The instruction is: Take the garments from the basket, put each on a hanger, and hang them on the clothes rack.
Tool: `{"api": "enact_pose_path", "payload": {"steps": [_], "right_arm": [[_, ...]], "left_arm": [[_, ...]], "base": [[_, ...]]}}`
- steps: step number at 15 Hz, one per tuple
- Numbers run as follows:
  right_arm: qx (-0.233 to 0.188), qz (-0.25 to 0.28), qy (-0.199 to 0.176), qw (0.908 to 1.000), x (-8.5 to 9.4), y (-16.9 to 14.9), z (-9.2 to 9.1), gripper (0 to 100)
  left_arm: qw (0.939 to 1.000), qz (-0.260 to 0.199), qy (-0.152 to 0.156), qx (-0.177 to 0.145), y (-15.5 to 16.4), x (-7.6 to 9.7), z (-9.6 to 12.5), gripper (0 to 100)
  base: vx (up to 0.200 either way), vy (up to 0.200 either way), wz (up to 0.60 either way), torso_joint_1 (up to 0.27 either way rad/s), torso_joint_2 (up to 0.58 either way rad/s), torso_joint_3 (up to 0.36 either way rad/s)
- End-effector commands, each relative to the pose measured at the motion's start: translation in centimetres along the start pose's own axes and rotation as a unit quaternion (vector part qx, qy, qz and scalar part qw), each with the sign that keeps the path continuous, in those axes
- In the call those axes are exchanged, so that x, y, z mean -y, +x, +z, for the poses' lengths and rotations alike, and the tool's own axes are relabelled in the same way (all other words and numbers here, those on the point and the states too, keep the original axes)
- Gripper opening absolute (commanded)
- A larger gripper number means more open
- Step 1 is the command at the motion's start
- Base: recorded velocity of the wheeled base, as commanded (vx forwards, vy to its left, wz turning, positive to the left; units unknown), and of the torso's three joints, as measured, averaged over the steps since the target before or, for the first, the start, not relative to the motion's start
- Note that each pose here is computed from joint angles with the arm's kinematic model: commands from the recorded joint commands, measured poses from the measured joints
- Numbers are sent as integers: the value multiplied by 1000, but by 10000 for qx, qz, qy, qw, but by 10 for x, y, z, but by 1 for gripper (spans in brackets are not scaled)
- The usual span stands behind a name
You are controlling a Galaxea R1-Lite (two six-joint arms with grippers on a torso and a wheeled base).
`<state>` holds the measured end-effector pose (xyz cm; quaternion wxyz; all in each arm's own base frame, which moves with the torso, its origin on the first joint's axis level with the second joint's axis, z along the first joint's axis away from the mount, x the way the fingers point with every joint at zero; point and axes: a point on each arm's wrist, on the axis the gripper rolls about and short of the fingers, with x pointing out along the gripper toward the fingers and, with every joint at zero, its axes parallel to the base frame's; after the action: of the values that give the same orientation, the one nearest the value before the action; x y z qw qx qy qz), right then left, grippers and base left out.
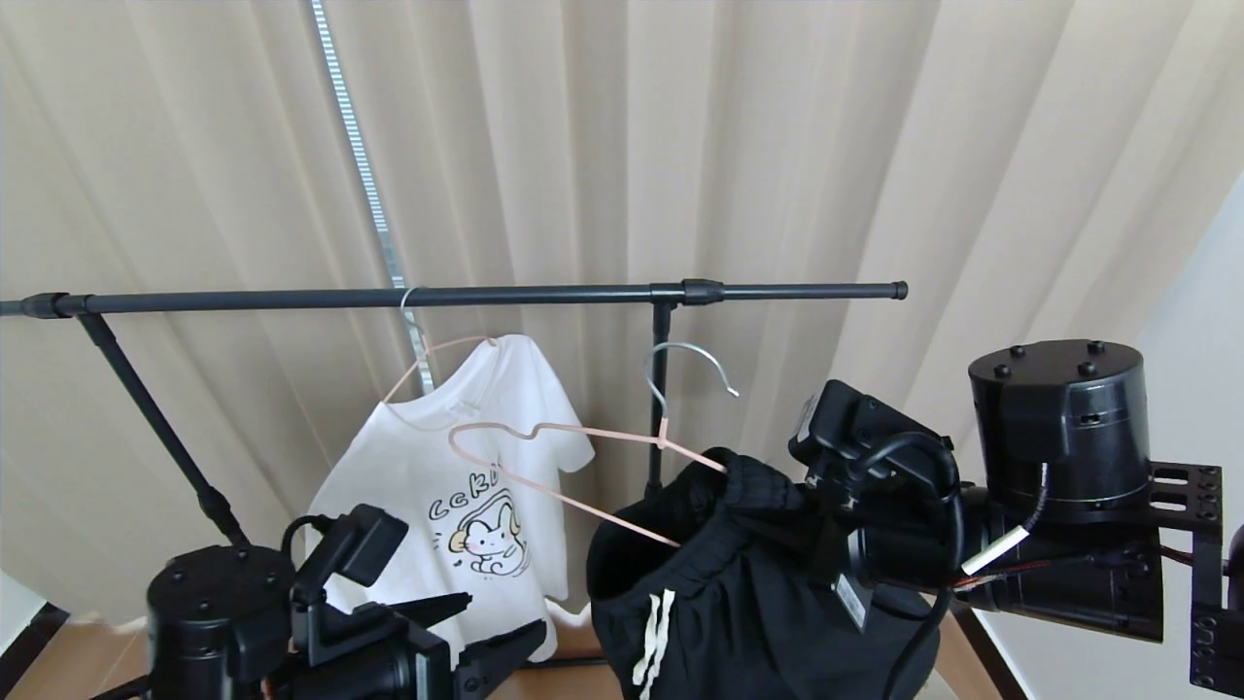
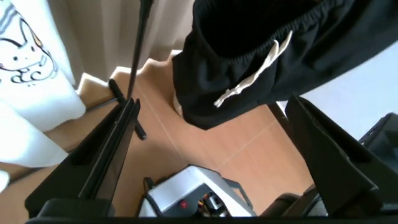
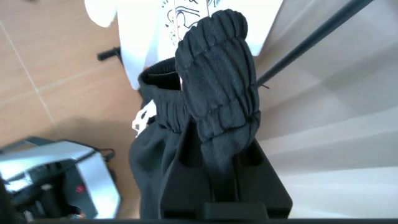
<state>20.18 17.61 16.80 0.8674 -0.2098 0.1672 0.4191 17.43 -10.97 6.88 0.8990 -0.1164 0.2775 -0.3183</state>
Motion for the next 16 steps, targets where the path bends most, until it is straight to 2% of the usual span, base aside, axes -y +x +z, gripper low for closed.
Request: {"api": "enact_pose_path", "payload": {"steps": [1,4,8,10,12,16], "right_arm": [[47,-1,5,10000,-2,0,2,0],[149,-34,16,9999,-1,-3,4,0],[277,-55,140,9995,0,-7,9,0],[310,-80,144,9994,0,-7,10,0],[409,-91,209,9989,1,-11,14,0],[489,-87,414,9979,1,-15,17,0]], "left_arm": [[9997,-22,-80,-242,29,-1,-3,100],[10000,-51,-44,-29,45,0,7,100],[9990,38,-225,393,55,-4,20,100],[9976,28,-434,533,55,-4,21,100],[9951,74,-794,579,50,-10,19,100],[9931,133,-1028,556,60,-19,16,100]], "base": [[0,0,0,0,0,0],[0,0,0,0,0,0],[0,0,0,0,0,0],[0,0,0,0,0,0],[0,0,0,0,0,0],[0,0,0,0,0,0]]}}
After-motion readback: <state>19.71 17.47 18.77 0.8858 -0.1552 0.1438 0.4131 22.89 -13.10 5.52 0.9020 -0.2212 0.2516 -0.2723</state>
